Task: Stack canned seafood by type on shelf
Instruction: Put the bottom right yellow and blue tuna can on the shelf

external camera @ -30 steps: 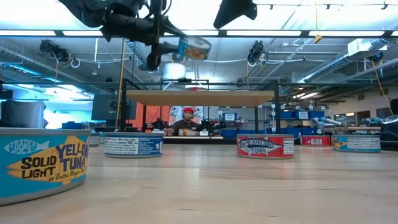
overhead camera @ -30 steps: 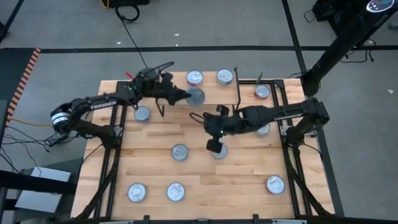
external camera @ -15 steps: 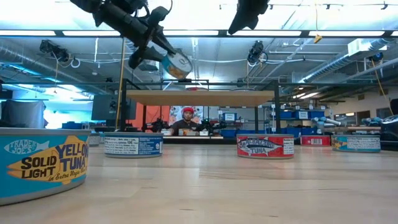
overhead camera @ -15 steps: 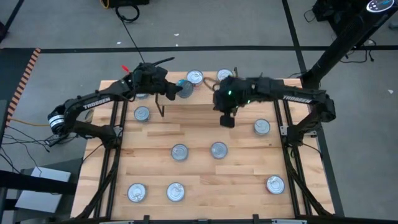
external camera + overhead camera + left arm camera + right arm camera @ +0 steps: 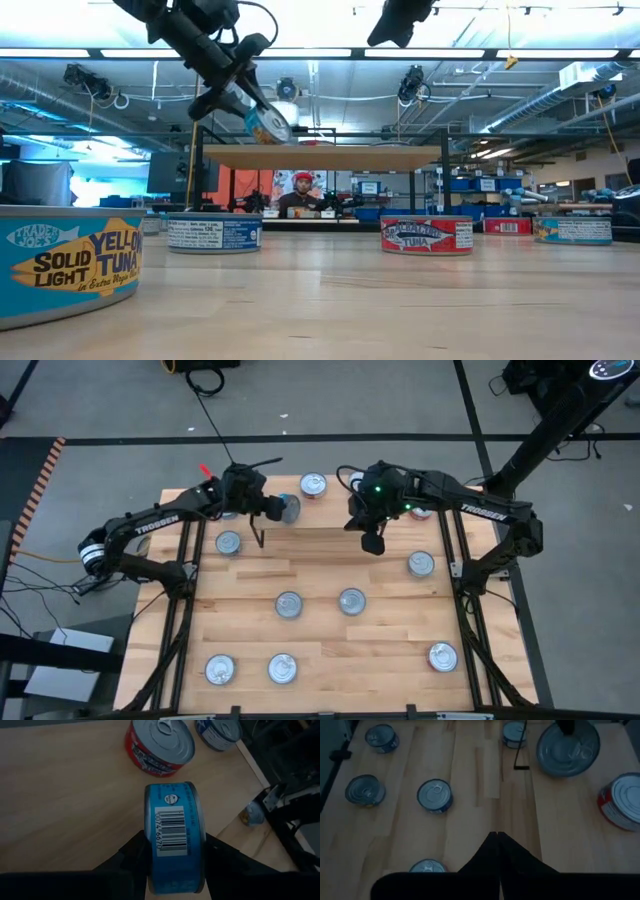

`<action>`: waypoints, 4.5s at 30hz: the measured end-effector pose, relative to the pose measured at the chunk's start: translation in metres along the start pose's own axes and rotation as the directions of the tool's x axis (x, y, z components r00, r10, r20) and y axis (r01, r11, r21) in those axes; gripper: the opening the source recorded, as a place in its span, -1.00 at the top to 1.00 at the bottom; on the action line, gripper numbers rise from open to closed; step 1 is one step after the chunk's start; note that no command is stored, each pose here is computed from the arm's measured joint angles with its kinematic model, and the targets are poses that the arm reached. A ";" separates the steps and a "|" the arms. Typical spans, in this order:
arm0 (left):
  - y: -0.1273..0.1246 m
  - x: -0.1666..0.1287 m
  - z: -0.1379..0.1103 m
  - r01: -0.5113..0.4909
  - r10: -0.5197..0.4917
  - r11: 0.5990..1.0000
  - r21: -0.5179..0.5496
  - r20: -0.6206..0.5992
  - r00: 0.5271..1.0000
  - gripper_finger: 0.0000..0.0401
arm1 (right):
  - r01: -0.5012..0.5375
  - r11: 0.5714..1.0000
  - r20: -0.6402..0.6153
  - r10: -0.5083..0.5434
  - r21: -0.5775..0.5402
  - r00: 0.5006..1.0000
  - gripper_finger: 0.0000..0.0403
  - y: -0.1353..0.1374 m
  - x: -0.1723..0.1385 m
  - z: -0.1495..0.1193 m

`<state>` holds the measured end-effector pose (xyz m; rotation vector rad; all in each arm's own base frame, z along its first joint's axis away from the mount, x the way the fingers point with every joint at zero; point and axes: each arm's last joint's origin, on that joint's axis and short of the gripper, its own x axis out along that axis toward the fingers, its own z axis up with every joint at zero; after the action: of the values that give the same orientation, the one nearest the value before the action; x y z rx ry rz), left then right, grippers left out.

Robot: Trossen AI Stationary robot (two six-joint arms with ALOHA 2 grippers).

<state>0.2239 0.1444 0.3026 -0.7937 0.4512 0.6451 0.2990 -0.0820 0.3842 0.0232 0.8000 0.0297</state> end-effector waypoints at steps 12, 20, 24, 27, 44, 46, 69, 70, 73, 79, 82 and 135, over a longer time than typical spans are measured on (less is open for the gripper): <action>0.004 0.000 -0.004 -0.045 0.046 0.999 0.027 -0.038 0.998 0.02 | 0.014 0.997 0.093 -0.021 0.080 0.995 0.99 -0.002 0.000 0.009; 0.004 0.000 -0.003 -0.048 0.049 0.998 0.051 -0.024 0.998 0.01 | 0.042 0.994 0.103 -0.052 0.101 0.993 0.99 -0.003 -0.001 0.010; 0.007 -0.001 0.000 -0.062 0.063 0.997 0.046 -0.011 0.998 0.02 | 0.044 0.993 0.109 -0.056 0.111 0.992 0.99 -0.005 -0.001 0.011; 0.010 -0.001 0.002 -0.084 0.084 0.994 0.063 0.004 0.996 0.02 | 0.047 0.992 0.117 -0.061 0.117 0.991 0.99 -0.006 -0.001 0.011; 0.009 -0.002 0.012 0.051 -0.057 0.984 0.169 0.030 0.998 0.27 | 0.054 0.992 0.129 -0.069 0.116 0.989 0.99 -0.008 -0.002 0.012; 0.007 -0.002 0.010 0.057 -0.062 0.979 0.195 0.020 0.998 0.44 | 0.054 0.992 0.130 -0.069 0.114 0.989 0.99 -0.009 -0.002 0.012; -0.044 0.019 -0.037 -0.013 0.020 0.695 0.719 -0.001 1.000 0.99 | 0.072 0.991 0.142 -0.087 0.109 0.986 0.99 -0.015 -0.004 0.012; -0.047 0.022 -0.040 -0.044 0.047 0.671 0.740 0.017 0.999 0.99 | 0.072 0.991 0.142 -0.088 0.109 0.986 0.99 -0.015 -0.004 0.012; -0.052 0.027 -0.045 -0.123 0.105 0.627 0.769 0.073 0.992 0.99 | 0.072 0.992 0.142 -0.087 0.108 0.986 0.99 -0.015 -0.004 0.012; -0.050 0.034 -0.051 -0.125 0.147 0.611 0.782 0.043 0.988 0.99 | 0.059 0.993 0.144 -0.074 0.106 0.987 0.99 -0.014 -0.003 0.012; -0.048 0.038 -0.054 -0.109 0.161 0.601 0.792 0.013 0.987 0.99 | 0.041 0.994 0.148 -0.056 0.097 0.987 0.99 -0.014 -0.003 0.012; -0.007 0.070 -0.022 -0.442 0.390 0.814 0.377 0.209 0.897 0.99 | 0.051 0.994 0.147 -0.065 0.096 0.987 0.99 -0.014 -0.003 0.012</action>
<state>0.2767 0.1490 0.2512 -0.2383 0.6336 0.9626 0.3058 -0.0963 0.3948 0.0887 0.6512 -0.0638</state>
